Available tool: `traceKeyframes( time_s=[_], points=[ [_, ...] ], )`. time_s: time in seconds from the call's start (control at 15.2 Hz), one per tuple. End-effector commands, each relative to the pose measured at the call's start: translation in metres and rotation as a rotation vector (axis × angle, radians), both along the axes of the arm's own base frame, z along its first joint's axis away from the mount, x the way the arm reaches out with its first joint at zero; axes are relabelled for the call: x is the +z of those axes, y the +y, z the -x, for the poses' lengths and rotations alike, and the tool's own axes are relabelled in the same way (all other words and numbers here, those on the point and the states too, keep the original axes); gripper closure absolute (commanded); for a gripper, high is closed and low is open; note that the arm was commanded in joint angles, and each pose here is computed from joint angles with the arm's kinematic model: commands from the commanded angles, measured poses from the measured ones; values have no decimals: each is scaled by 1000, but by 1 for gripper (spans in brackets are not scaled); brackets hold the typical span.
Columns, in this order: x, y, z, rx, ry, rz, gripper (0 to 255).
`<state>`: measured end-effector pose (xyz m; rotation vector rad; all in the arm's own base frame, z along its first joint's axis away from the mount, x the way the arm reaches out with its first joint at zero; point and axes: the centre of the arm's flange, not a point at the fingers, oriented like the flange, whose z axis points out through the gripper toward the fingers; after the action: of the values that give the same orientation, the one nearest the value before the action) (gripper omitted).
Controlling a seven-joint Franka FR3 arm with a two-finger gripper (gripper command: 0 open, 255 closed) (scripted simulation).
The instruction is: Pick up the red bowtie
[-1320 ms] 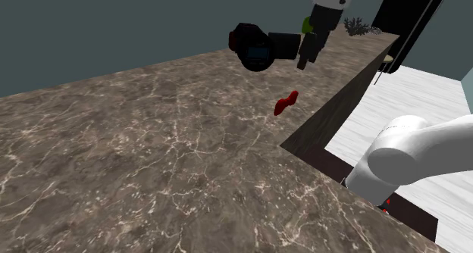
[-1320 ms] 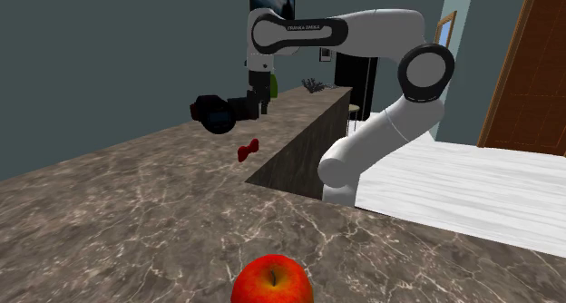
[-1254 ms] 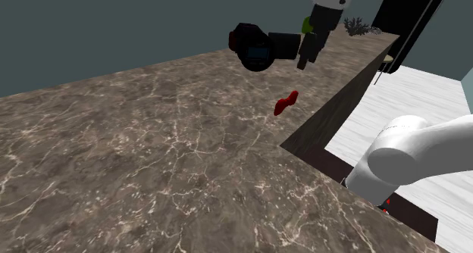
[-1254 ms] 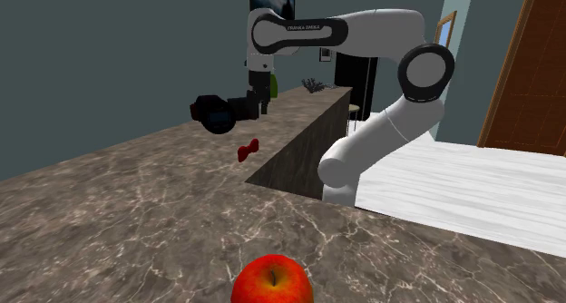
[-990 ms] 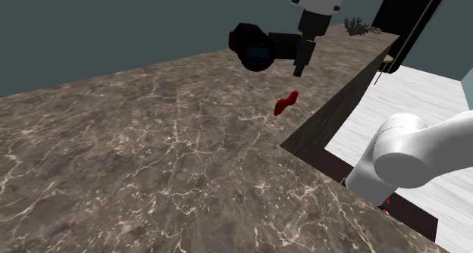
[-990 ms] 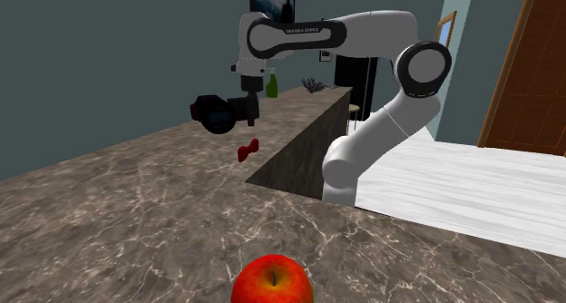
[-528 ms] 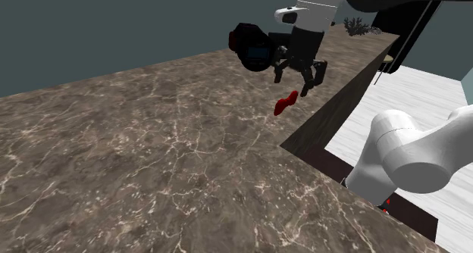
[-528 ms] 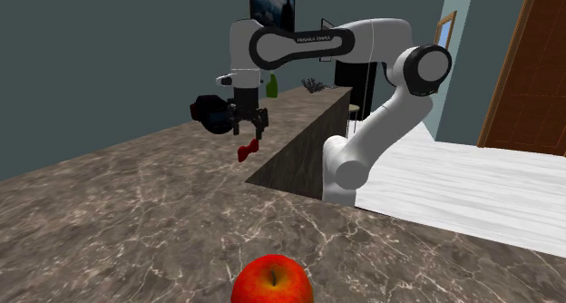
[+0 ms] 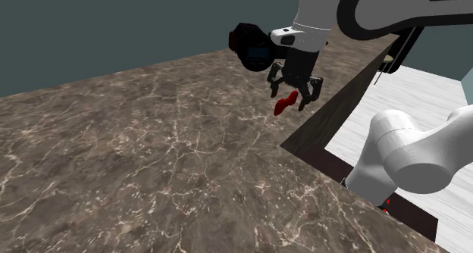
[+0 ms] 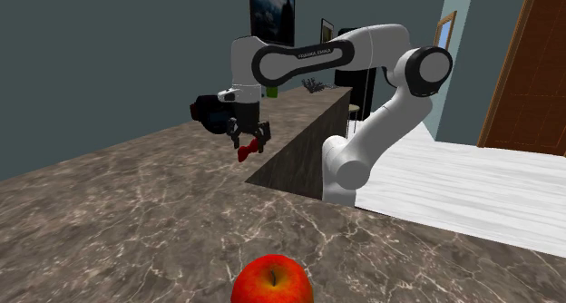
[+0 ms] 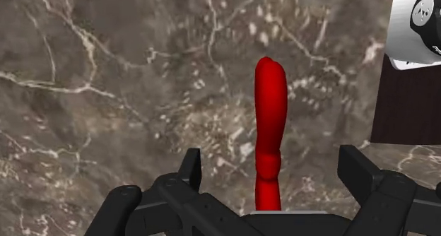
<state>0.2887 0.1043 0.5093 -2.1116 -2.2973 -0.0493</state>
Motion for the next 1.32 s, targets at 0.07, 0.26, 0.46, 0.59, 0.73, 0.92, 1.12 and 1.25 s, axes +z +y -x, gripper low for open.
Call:
traceKeyframes(
  time_s=[0.07, 0.26, 0.46, 0.59, 0.73, 0.92, 1.12, 1.25],
  points=[
    [-2, 1, 0, 1, -1, 0, 255],
    [-3, 1, 0, 1, -1, 0, 255],
    [-3, 1, 0, 1, -1, 0, 255],
    [-3, 1, 0, 1, -1, 0, 255],
    [3, 0, -1, 1, -1, 0, 255],
    [19, 0, -1, 1, -1, 0, 255],
    [35, 0, -1, 1, -1, 0, 255],
    [45, 0, -1, 1, -1, 0, 255]
  ],
)
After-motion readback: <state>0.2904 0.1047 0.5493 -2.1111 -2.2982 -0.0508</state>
